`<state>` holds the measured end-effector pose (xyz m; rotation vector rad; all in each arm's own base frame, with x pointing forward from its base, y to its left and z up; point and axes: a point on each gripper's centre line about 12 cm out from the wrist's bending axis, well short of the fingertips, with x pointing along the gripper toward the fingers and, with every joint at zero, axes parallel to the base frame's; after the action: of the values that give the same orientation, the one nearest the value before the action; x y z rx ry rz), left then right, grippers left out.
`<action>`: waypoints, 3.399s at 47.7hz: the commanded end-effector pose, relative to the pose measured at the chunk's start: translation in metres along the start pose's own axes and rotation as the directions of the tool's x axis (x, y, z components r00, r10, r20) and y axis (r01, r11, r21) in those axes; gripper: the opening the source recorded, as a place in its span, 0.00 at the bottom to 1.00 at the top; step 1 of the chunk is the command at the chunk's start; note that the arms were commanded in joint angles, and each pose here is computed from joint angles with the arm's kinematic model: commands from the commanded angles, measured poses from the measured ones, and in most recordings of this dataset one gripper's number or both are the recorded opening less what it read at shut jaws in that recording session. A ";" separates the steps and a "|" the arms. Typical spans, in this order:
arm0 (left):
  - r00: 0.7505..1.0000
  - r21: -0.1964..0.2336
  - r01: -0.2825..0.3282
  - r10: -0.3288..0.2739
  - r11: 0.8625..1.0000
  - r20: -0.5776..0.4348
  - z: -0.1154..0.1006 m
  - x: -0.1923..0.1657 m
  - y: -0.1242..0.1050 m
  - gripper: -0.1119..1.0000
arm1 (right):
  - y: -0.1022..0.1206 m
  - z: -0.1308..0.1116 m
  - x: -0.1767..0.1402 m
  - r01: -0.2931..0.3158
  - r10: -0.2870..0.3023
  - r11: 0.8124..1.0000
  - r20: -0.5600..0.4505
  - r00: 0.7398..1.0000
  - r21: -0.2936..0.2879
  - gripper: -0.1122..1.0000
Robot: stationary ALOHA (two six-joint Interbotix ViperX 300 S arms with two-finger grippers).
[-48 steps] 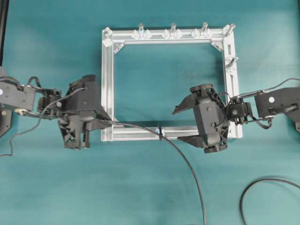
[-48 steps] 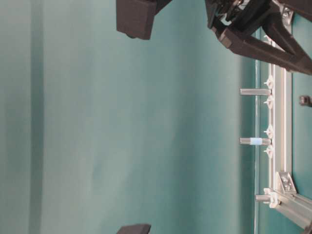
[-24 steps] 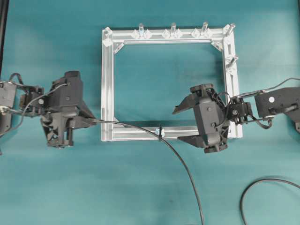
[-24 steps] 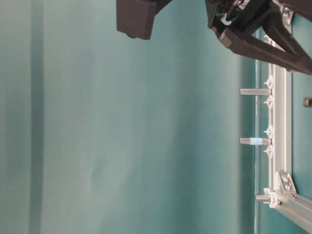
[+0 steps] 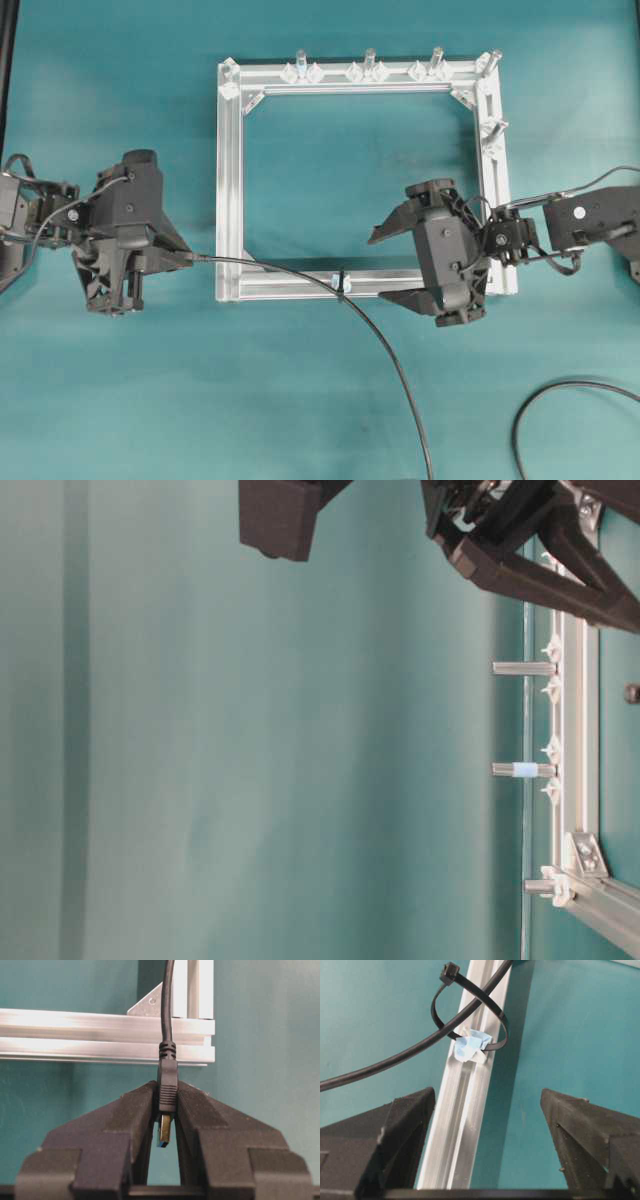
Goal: Insert the wire through the string loop located in the center.
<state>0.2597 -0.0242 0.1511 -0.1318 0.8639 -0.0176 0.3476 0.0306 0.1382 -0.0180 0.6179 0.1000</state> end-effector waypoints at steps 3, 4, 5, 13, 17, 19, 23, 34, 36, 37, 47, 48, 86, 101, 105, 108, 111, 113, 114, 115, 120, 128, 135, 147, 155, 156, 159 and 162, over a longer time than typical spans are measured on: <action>1.000 -0.013 -0.003 0.003 1.000 0.005 -0.001 0.000 0.001 0.22 | 0.000 0.010 -0.005 0.000 0.000 1.000 0.037 0.999 0.002 0.87; 1.000 -0.013 -0.003 0.003 1.000 0.005 -0.001 0.000 0.002 0.22 | 0.000 0.010 -0.005 0.000 0.000 1.000 0.037 0.999 0.002 0.87; 1.000 -0.013 -0.003 0.003 1.000 0.002 -0.003 0.000 0.002 0.22 | 0.000 0.011 -0.005 0.000 0.000 1.000 0.038 0.999 0.004 0.87; 1.000 -0.015 -0.008 0.008 1.000 -0.011 -0.017 0.002 0.005 0.22 | 0.001 0.010 -0.005 -0.001 0.001 1.000 0.037 0.999 0.003 0.87; 1.000 -0.023 -0.009 0.008 1.000 -0.008 -0.022 0.003 0.006 0.22 | 0.000 0.010 -0.005 0.000 0.000 1.000 0.037 0.999 0.004 0.87; 1.000 -0.026 -0.009 0.009 1.000 -0.003 -0.024 0.003 0.006 0.22 | 0.000 0.010 -0.005 0.000 0.000 1.000 0.037 0.999 0.004 0.87; 1.000 -0.040 -0.008 0.008 0.999 0.012 -0.028 0.004 0.007 0.22 | 0.000 0.011 -0.005 0.000 0.000 1.000 0.040 0.999 0.004 0.87; 1.000 -0.071 -0.015 0.014 0.997 -0.009 -0.035 0.019 0.008 0.22 | 0.000 0.010 -0.005 0.000 0.000 1.000 0.037 0.999 0.004 0.87; 1.000 -0.065 -0.016 0.015 0.998 -0.024 -0.034 0.027 0.007 0.22 | 0.000 0.010 -0.005 0.000 0.000 1.000 0.035 0.999 0.004 0.87; 1.000 -0.060 -0.016 0.015 0.998 -0.027 -0.033 0.030 0.007 0.22 | 0.000 0.010 -0.005 0.000 0.000 1.000 0.035 0.999 0.002 0.87; 0.999 -0.041 -0.011 0.009 0.999 -0.036 -0.028 0.049 0.002 0.22 | 0.000 0.011 -0.005 0.001 -0.001 1.000 0.029 1.000 0.004 0.87; 0.999 -0.041 -0.010 0.009 0.999 -0.035 -0.027 0.050 0.002 0.22 | 0.000 0.012 -0.005 0.001 -0.001 1.000 0.032 0.999 0.004 0.87; 0.998 -0.030 -0.009 0.007 1.000 -0.062 -0.036 0.033 0.002 0.74 | 0.000 0.012 -0.005 0.001 -0.001 1.000 0.031 1.000 0.004 0.87; 1.000 -0.027 0.001 -0.001 1.000 -0.021 -0.029 0.025 0.000 0.76 | 0.000 0.012 -0.004 0.001 -0.001 1.000 0.032 0.999 0.001 0.87; 1.000 -0.022 0.009 -0.009 1.000 0.018 -0.022 0.017 -0.001 0.76 | 0.000 0.014 -0.004 0.001 -0.001 1.000 0.038 0.999 0.001 0.87; 0.999 -0.021 0.015 -0.014 1.000 0.042 -0.018 0.011 -0.002 0.76 | 0.000 0.016 -0.004 0.001 -0.001 1.000 0.045 0.999 0.000 0.87; 0.998 -0.020 0.018 -0.017 1.000 0.054 -0.017 0.005 -0.002 0.76 | 0.000 0.018 -0.005 0.001 -0.001 1.000 0.049 0.999 -0.001 0.87; 0.998 -0.020 0.021 -0.020 1.000 0.066 -0.015 0.000 -0.002 0.76 | 0.000 0.020 -0.006 0.001 0.000 1.000 0.054 0.999 -0.004 0.87; 0.997 -0.021 0.021 -0.020 1.000 0.071 -0.015 -0.002 -0.002 0.76 | 0.000 0.020 -0.006 0.001 -0.001 1.000 0.054 0.999 -0.003 0.87; 0.997 -0.021 0.023 -0.021 1.000 0.078 -0.014 -0.004 -0.002 0.76 | 0.000 0.021 -0.007 0.001 -0.001 1.000 0.058 0.998 -0.003 0.87; 0.989 -0.020 0.035 -0.032 0.999 0.143 -0.006 -0.018 -0.003 0.76 | 0.000 0.027 -0.013 0.001 -0.001 1.000 0.081 0.997 -0.005 0.87; 0.975 0.033 0.035 -0.042 0.999 0.218 0.001 -0.038 -0.003 0.75 | 0.000 0.034 -0.025 0.001 -0.001 1.000 0.113 0.994 -0.004 0.87; 0.966 0.063 0.016 -0.032 0.998 0.256 0.004 -0.051 0.001 0.75 | 0.000 0.041 -0.034 0.004 -0.003 1.000 0.130 0.991 -0.005 0.87; 0.942 0.050 -0.006 -0.011 0.999 0.336 0.004 -0.070 0.010 0.74 | -0.005 0.049 -0.048 0.018 -0.019 1.000 0.164 0.986 0.005 0.86; 0.924 0.047 -0.006 -0.012 0.999 0.381 -0.003 -0.081 0.012 0.74 | -0.010 0.051 -0.057 0.032 -0.034 0.999 0.183 0.982 0.014 0.86; 0.922 0.047 -0.005 -0.013 0.999 0.387 -0.004 -0.083 0.012 0.74 | -0.010 0.051 -0.058 0.032 -0.034 0.999 0.183 0.982 0.014 0.86; 0.912 0.047 -0.004 -0.015 0.999 0.409 -0.006 -0.088 0.012 0.74 | -0.010 0.050 -0.059 0.032 -0.034 0.999 0.185 0.982 0.014 0.86; 0.904 0.046 -0.005 -0.015 0.999 0.427 -0.010 -0.092 0.013 0.74 | -0.010 0.048 -0.061 0.032 -0.034 0.999 0.186 0.982 0.014 0.86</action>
<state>0.1947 -0.0081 0.2076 -0.0977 0.4557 -0.0183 0.3280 0.0182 0.2022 -0.0089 0.4673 0.0660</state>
